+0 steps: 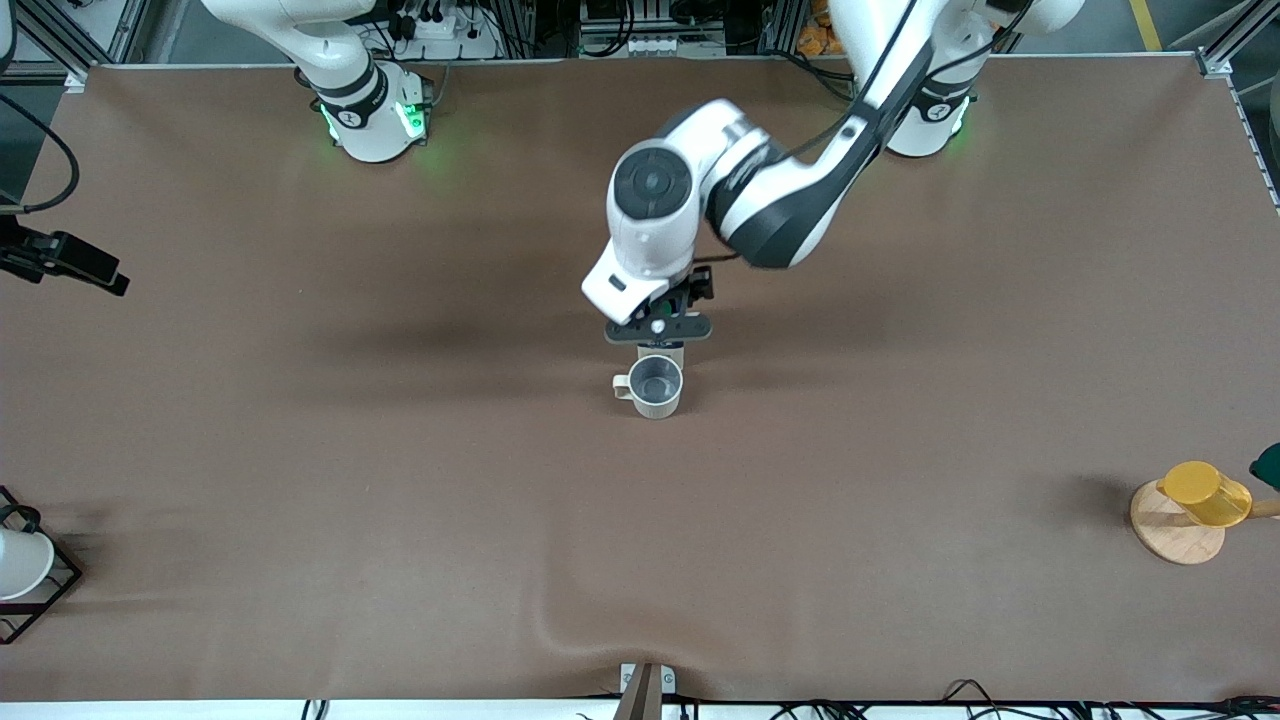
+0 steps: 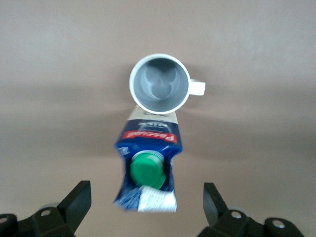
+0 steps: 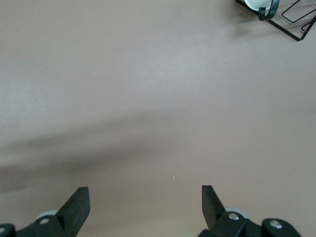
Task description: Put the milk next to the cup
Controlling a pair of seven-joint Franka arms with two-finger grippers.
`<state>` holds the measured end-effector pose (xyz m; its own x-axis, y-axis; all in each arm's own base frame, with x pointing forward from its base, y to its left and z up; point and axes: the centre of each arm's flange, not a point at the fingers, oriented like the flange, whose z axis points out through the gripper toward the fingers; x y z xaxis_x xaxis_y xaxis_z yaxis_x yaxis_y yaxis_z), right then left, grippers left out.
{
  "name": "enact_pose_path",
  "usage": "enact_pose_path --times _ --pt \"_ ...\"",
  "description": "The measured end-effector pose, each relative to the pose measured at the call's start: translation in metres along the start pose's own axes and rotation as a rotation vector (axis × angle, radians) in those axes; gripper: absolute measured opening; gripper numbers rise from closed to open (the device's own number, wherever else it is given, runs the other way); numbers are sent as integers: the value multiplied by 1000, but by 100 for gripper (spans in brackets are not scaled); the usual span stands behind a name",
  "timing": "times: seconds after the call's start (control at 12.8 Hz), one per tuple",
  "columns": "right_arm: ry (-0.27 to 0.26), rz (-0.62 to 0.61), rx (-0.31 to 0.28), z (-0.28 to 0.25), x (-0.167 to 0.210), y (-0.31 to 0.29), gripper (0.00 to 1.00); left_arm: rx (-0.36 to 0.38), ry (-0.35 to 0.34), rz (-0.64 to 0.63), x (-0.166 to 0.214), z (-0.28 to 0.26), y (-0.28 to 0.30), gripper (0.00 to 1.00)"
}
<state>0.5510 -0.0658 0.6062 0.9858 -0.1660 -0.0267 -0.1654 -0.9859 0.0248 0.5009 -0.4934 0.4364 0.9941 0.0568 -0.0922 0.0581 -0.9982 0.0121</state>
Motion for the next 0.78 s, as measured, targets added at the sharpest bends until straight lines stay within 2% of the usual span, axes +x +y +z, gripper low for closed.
enact_pose_path --times 0.24,0.39,0.55,0.78 --pt "-1 3 0 -1 0 2 100 -31 84 -85 32 -118 -101 100" --pt "-2 4 0 0 0 2 100 -45 129 -119 60 -168 -186 100" --pt "-3 3 0 0 0 2 100 -46 153 -153 81 -191 -256 100" --pt "-3 3 0 0 0 1 100 -38 160 -151 102 -198 -322 100"
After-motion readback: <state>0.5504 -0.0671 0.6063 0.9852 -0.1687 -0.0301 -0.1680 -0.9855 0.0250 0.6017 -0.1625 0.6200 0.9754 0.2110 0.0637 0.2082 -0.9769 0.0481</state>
